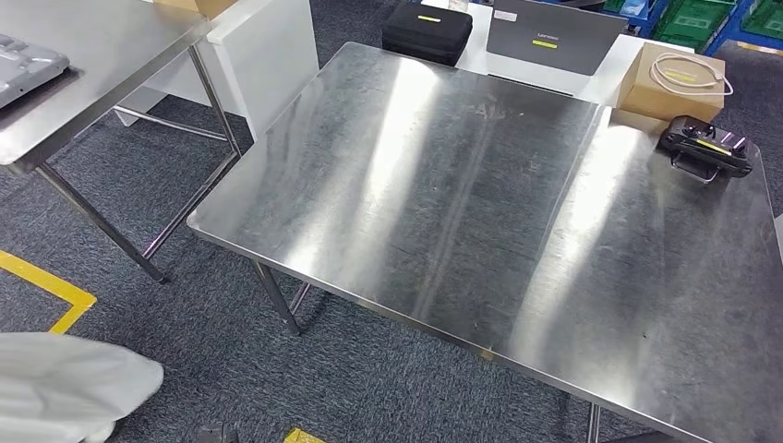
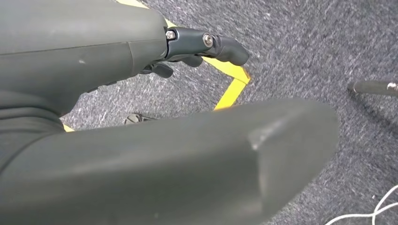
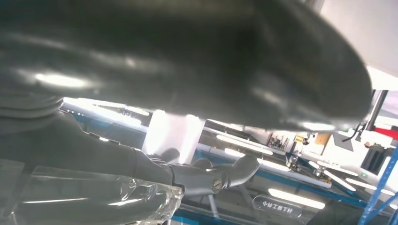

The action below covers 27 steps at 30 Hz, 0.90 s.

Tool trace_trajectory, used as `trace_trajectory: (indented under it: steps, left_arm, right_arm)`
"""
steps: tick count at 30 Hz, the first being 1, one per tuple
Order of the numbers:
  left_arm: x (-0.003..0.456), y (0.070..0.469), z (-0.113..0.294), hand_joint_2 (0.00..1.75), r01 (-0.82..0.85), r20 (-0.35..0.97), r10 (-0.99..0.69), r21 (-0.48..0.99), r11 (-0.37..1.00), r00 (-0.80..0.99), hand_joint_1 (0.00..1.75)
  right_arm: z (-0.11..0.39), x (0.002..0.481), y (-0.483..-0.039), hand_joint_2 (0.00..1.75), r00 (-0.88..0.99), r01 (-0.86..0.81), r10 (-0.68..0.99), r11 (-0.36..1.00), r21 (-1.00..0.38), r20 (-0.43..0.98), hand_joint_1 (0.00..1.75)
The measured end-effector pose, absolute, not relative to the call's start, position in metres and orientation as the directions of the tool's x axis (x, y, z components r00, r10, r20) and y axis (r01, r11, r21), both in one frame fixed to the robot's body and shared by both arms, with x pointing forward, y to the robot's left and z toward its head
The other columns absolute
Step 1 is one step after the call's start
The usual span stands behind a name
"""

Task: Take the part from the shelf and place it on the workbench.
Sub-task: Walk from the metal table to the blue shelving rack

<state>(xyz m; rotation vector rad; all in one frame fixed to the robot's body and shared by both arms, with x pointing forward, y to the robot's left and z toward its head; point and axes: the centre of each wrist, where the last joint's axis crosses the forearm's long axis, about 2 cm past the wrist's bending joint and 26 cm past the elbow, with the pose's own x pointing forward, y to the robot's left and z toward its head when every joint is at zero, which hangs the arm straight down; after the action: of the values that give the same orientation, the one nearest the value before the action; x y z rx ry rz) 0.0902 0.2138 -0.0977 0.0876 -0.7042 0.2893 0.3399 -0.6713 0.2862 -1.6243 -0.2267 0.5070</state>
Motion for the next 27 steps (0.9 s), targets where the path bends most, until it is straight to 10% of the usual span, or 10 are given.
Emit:
trace_trajectory:
  steps: [27]
  left_arm:
    - [0.093, 0.215, -0.097, 0.00, -0.281, 0.655, 0.223, -0.017, 0.959, 0.722, 0.00]
  right_arm:
    - [0.275, 0.332, -0.674, 0.00, 0.877, -0.156, 0.440, -0.119, -0.981, -0.193, 0.00]
